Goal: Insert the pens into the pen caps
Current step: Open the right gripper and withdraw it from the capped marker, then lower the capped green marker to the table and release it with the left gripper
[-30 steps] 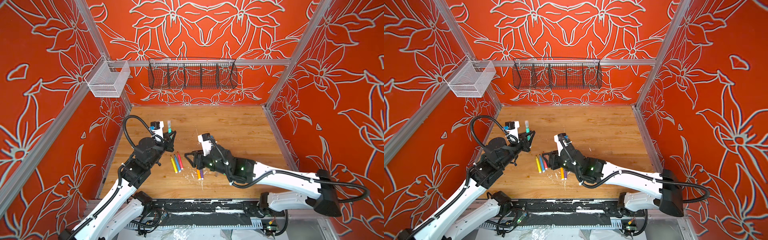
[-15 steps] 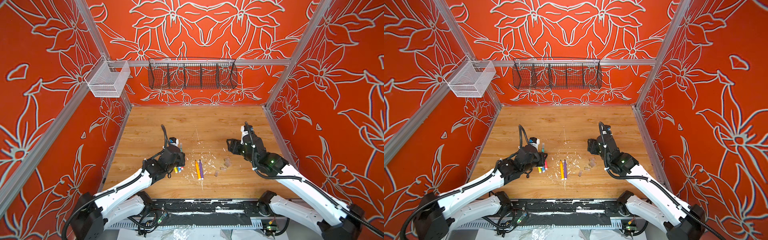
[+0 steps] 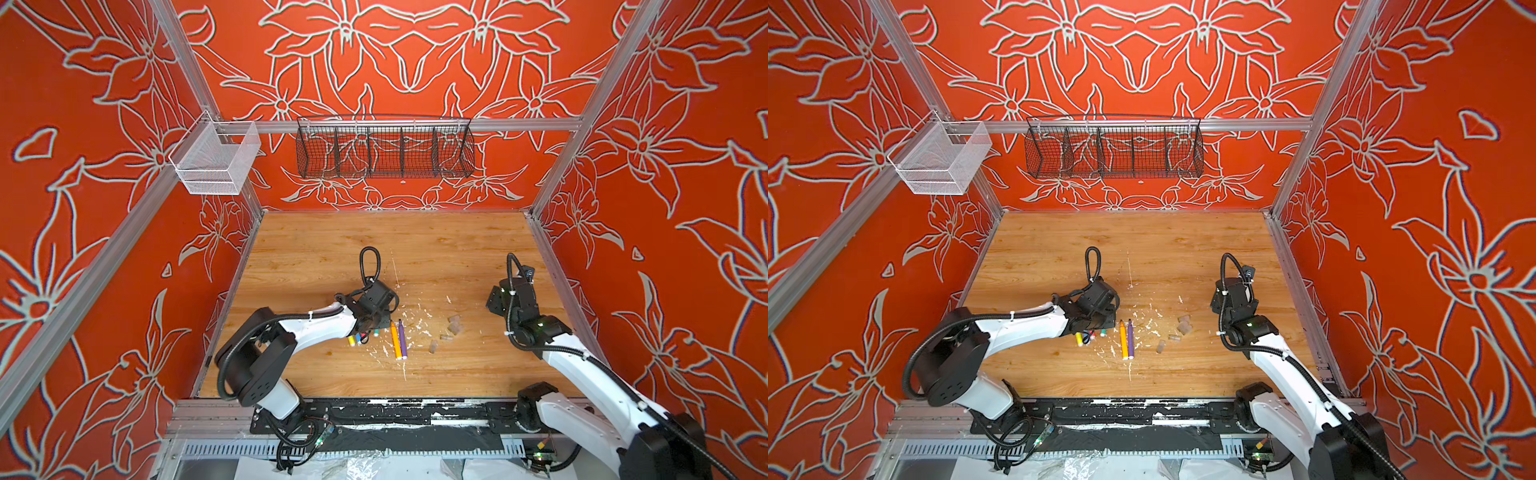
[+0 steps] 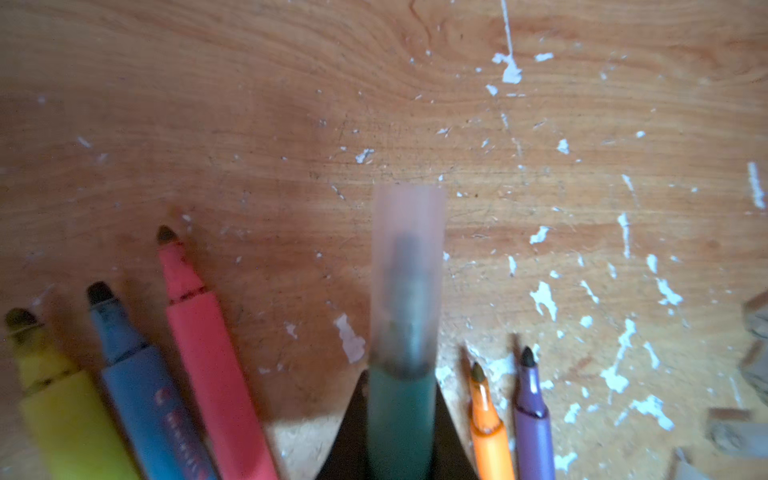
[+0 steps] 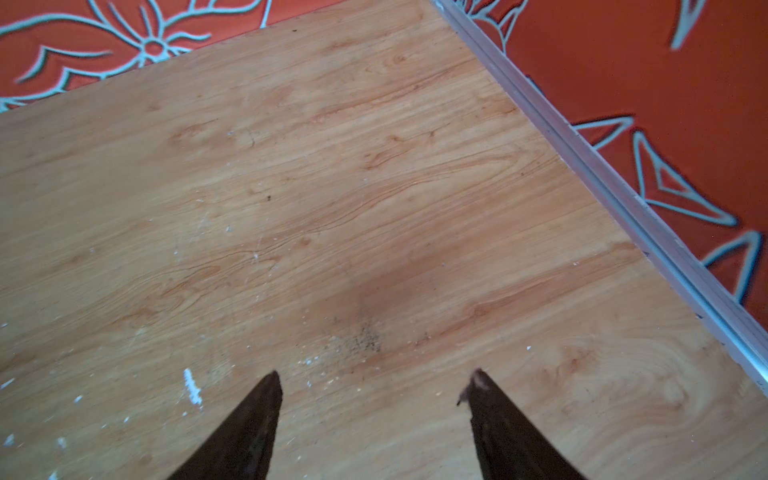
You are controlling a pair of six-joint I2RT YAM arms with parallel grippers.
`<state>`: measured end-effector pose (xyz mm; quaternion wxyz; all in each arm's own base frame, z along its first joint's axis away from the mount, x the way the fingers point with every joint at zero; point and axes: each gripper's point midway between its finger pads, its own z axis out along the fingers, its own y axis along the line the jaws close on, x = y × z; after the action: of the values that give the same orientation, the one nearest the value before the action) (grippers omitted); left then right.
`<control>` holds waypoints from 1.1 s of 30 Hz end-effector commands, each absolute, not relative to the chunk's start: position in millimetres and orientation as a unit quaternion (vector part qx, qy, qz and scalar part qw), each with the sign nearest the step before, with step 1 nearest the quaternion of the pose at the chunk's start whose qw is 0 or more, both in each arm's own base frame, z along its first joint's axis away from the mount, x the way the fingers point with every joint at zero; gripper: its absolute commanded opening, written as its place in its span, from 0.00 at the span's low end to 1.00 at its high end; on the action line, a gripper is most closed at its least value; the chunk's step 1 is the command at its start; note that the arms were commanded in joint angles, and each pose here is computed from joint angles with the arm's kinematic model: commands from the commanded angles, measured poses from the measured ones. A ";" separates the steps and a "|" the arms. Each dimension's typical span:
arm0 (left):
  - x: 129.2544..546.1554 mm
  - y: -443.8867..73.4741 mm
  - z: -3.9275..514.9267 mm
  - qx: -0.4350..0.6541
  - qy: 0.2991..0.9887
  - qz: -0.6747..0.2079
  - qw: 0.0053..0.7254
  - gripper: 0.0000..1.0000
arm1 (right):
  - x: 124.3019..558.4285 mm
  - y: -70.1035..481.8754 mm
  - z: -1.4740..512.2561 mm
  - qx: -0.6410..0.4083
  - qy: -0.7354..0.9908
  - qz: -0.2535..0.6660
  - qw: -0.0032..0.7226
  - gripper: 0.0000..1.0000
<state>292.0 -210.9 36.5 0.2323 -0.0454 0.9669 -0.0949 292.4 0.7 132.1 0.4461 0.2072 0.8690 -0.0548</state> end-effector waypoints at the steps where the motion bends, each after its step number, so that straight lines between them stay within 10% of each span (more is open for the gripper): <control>1: 299.7 -213.7 26.4 -0.059 0.970 -0.072 0.223 0.00 | 298.0 -16.1 134.3 0.234 0.847 -0.093 0.467 0.72; 16: 298.4 -195.5 9.9 -0.072 0.974 -0.013 0.214 0.29 | 283.9 -15.2 133.9 0.240 0.838 -0.061 0.485 0.73; 29: 303.9 -184.9 87.0 -0.080 0.958 -0.024 0.275 0.82 | 282.7 -13.6 132.0 0.237 0.841 -0.057 0.483 0.73; 33: 294.8 -168.9 121.4 -0.137 0.945 -0.034 0.294 0.79 | 281.1 -13.4 132.6 0.237 0.840 -0.053 0.485 0.73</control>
<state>304.4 -189.5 98.9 0.2868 -0.0904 0.9522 -0.0538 283.1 -12.8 133.5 0.4823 0.2311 0.8428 -0.0604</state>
